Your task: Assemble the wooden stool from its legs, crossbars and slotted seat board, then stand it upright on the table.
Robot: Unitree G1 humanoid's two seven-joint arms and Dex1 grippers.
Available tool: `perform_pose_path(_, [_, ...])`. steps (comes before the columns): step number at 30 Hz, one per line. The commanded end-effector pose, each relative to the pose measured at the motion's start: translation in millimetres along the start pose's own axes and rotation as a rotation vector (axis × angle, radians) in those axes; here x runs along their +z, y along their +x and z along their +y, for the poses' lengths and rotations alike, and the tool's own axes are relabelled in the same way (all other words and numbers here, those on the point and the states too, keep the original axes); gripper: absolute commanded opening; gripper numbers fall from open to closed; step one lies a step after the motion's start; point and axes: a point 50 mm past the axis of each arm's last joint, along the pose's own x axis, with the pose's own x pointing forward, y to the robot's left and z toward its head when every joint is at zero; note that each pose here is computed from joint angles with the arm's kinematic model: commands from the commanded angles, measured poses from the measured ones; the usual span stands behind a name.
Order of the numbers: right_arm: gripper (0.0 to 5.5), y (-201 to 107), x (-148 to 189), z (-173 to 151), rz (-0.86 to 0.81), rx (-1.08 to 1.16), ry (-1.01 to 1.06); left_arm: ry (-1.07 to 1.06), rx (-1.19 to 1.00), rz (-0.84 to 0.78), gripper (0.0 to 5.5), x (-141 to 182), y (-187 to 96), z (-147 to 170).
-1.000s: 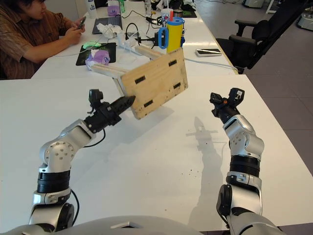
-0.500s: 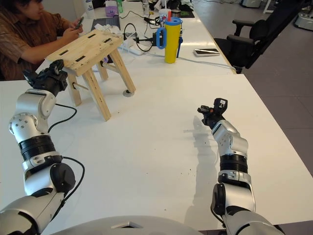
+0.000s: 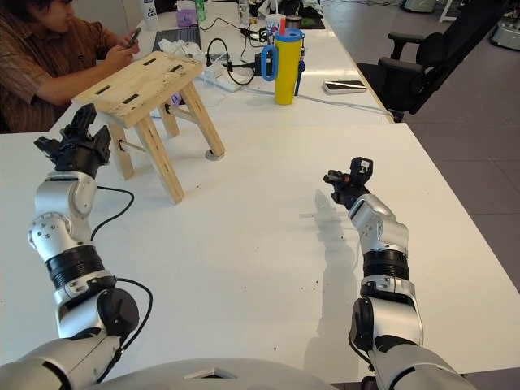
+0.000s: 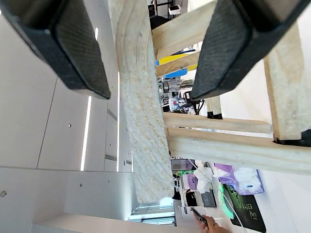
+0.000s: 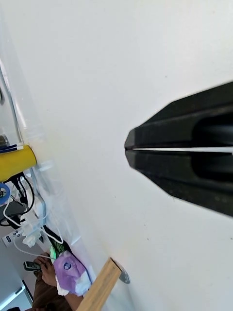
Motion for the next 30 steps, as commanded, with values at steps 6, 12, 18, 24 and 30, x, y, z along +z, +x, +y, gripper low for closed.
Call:
perform_pose_path(6, [0.0,-3,-5,2,0.021,0.024,-0.018,0.475,-0.044,0.523,3.29,-41,-81,48])
perform_pose_path(12, [0.0,2,-9,10,0.036,0.067,-0.042,0.935,-0.41,0.822,3.29,-100,-41,37])
perform_pose_path(18, [0.0,14,-5,33,0.051,0.163,-0.105,1.516,-0.186,0.776,3.29,-58,28,73])
perform_pose_path(24, [0.0,16,-9,46,0.07,0.219,-0.158,2.491,0.57,0.291,3.29,113,42,10])
perform_pose_path(30, [0.0,15,-21,56,0.11,0.258,-0.16,2.533,0.635,0.098,3.29,123,46,-12])
